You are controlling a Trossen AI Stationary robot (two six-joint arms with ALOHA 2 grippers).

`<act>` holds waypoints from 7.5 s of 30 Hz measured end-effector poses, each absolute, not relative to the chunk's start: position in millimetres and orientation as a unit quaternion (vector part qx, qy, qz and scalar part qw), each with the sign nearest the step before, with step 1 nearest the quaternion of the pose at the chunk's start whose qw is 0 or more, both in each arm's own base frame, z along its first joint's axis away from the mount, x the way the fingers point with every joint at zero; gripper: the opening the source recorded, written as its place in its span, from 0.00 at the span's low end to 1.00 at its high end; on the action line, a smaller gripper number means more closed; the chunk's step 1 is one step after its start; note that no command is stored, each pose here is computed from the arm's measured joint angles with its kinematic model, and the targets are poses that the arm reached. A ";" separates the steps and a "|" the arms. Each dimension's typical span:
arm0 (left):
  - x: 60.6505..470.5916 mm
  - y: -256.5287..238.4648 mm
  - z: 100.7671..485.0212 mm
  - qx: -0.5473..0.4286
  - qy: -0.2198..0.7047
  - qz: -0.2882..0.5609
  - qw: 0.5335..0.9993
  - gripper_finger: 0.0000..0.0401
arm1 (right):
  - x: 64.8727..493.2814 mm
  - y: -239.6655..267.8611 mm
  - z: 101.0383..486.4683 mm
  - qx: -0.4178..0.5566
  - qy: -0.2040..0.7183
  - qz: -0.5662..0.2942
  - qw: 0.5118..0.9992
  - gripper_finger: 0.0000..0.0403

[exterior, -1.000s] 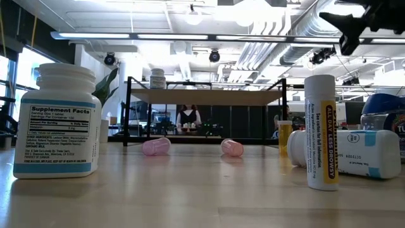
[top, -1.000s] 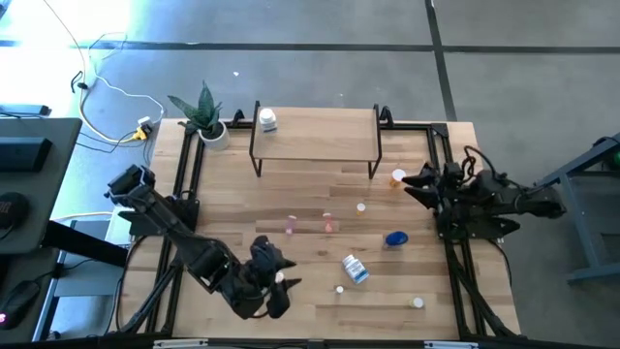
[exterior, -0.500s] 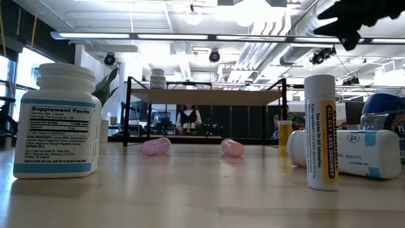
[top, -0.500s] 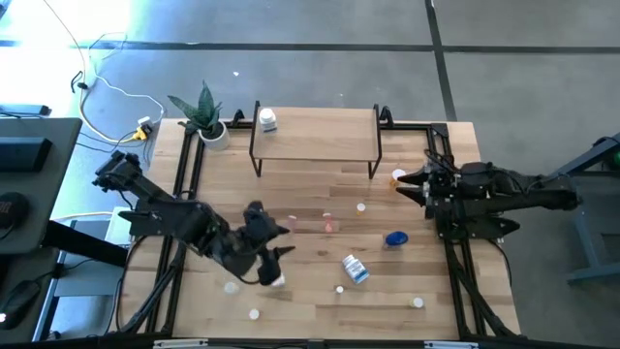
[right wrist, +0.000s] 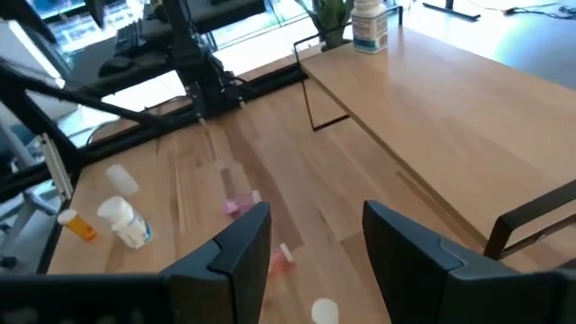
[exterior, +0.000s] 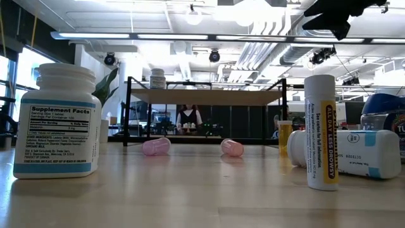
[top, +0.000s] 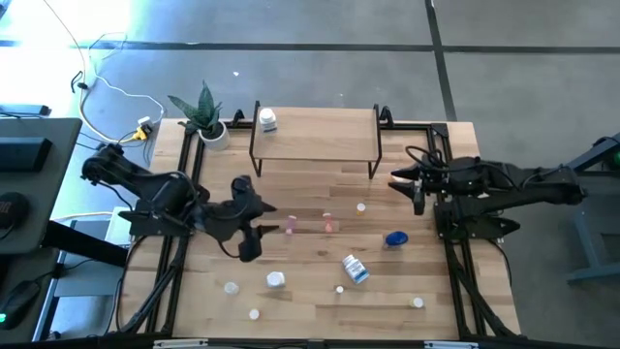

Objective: Pick and place medicine bottles onto shelf by color
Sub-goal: Put the center orange pill bottle on the shelf

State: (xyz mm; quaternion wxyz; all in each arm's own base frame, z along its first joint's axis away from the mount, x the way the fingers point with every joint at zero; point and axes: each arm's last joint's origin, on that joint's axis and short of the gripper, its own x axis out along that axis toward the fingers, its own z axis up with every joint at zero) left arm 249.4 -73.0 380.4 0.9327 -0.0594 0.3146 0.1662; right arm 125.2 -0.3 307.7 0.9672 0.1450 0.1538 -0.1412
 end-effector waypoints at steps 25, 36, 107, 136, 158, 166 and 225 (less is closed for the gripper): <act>249.9 -60.8 286.5 -0.128 0.232 0.129 0.956 0.49 | 136.1 -0.8 332.9 0.177 0.248 -0.196 0.932 0.42; 252.6 -52.8 257.7 -0.157 0.186 0.111 0.964 0.49 | 167.0 2.2 315.2 0.180 0.309 -0.196 0.913 0.42; 257.0 -30.5 257.5 -0.055 0.199 0.114 0.972 0.49 | 278.5 -13.9 177.0 0.120 0.581 -0.156 0.790 0.37; 258.2 -21.4 258.1 -0.064 0.195 0.131 0.970 0.49 | 300.0 -12.4 236.2 0.197 0.551 -0.156 0.796 0.24; 258.8 22.4 257.7 -0.082 0.197 0.167 0.962 0.49 | 308.6 -76.8 343.2 0.103 0.449 -0.215 0.861 0.24; 256.0 43.7 257.7 -0.075 0.197 0.207 0.955 0.49 | 291.3 -130.3 367.5 0.069 0.423 -0.264 0.864 0.24; 244.0 78.0 250.8 -0.113 0.223 0.280 0.927 0.49 | 254.6 -235.5 339.6 0.194 0.532 -0.296 0.769 0.25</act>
